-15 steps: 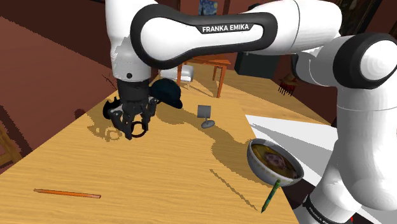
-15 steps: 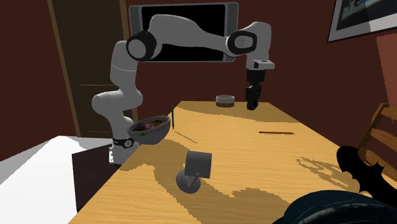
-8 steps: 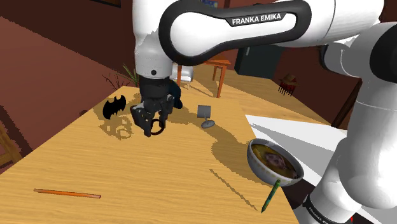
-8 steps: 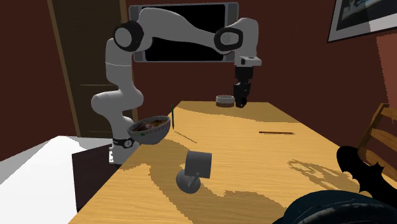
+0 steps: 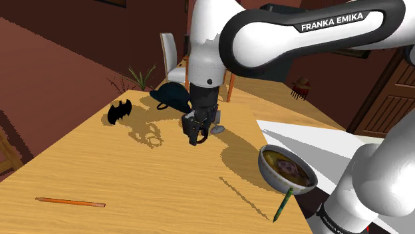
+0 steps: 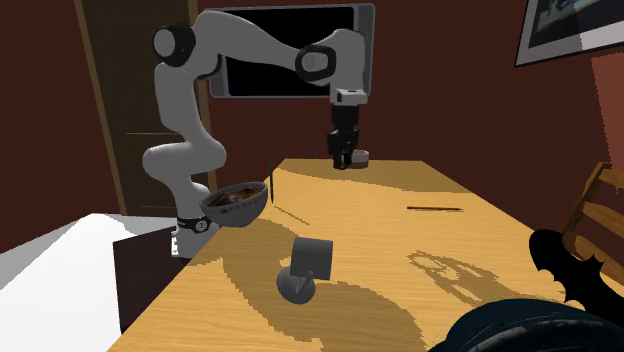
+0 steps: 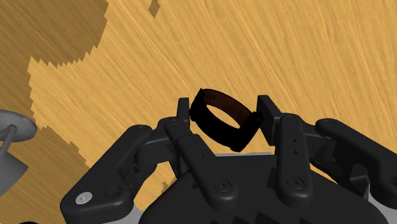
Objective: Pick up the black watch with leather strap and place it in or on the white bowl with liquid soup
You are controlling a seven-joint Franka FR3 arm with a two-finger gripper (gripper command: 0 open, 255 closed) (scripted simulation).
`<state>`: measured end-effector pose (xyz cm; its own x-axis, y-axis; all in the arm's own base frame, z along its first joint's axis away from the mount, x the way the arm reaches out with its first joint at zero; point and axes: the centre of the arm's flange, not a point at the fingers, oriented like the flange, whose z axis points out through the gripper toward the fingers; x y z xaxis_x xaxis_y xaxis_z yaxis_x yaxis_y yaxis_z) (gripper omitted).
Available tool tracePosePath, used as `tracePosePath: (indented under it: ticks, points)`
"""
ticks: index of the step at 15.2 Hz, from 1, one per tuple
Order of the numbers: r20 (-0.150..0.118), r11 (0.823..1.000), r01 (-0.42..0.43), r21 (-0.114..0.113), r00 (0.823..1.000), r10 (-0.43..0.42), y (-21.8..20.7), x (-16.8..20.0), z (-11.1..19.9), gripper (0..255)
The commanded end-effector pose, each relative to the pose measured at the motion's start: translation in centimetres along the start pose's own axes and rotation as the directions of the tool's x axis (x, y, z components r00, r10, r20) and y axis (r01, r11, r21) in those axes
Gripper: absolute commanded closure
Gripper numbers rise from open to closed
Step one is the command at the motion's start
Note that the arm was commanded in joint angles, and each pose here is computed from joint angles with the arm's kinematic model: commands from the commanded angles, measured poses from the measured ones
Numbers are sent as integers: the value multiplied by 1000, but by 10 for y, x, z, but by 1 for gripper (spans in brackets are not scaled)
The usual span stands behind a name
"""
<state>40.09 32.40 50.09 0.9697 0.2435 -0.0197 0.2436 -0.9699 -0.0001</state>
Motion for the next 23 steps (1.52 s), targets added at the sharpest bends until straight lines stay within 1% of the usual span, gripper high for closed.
tracePosePath:
  ticks: [1,22,23]
  points:
    - [0,1000,0,1,1000,0,17,-20,1,255]
    - [0,1000,0,1,1000,0,188,-238,8,255]
    - [0,1000,0,1,1000,0,188,-238,13,255]
